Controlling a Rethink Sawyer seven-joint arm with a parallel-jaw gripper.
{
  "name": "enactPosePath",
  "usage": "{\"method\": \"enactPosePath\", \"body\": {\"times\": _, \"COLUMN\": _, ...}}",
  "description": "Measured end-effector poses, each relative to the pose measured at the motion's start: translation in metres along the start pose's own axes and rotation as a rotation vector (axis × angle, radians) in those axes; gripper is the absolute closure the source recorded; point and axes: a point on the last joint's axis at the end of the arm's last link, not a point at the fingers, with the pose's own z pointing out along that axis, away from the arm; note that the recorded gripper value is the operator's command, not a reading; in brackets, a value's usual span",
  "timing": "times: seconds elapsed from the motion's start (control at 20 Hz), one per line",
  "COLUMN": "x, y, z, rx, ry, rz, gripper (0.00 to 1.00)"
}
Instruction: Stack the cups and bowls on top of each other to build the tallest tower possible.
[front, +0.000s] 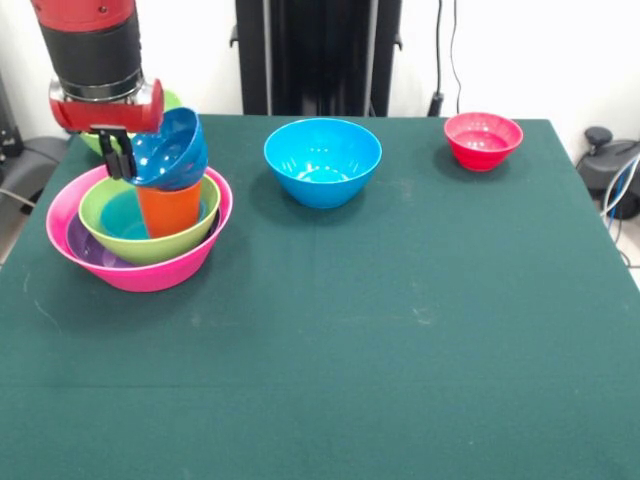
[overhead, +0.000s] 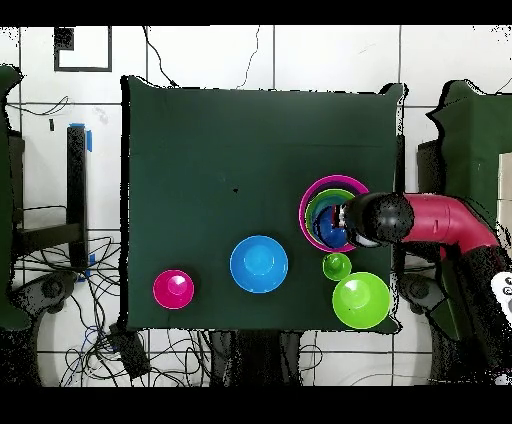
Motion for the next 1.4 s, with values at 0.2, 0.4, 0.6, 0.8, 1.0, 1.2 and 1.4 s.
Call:
{"method": "enactPosePath", "body": {"times": 0.2, "x": 0.001, "y": 0.0, "z": -0.004, "rx": 0.006, "ry": -0.002, "rz": -0.003, "gripper": 1.0}}
{"method": "enactPosePath", "body": {"times": 0.4, "x": 0.003, "y": -0.005, "z": -0.026, "rx": 0.042, "ry": -0.017, "rz": -0.009, "gripper": 1.0}}
{"method": "enactPosePath", "body": {"times": 0.6, "x": 0.006, "y": -0.016, "z": -0.078, "rx": 0.119, "ry": -0.037, "rz": -0.005, "gripper": 1.0}}
{"method": "enactPosePath", "body": {"times": 0.8, "x": 0.009, "y": -0.022, "z": -0.12, "rx": 0.172, "ry": -0.049, "rz": 0.011, "gripper": 1.0}}
{"method": "enactPosePath", "body": {"times": 1.0, "x": 0.01, "y": -0.027, "z": -0.162, "rx": 0.226, "ry": -0.063, "rz": 0.032, "gripper": 1.0}}
{"method": "enactPosePath", "body": {"times": 1.2, "x": 0.014, "y": -0.03, "z": -0.201, "rx": 0.28, "ry": -0.088, "rz": 0.049, "gripper": 1.0}}
{"method": "enactPosePath", "body": {"times": 1.4, "x": 0.021, "y": -0.022, "z": -0.206, "rx": 0.279, "ry": -0.082, "rz": 0.048, "gripper": 1.0}}
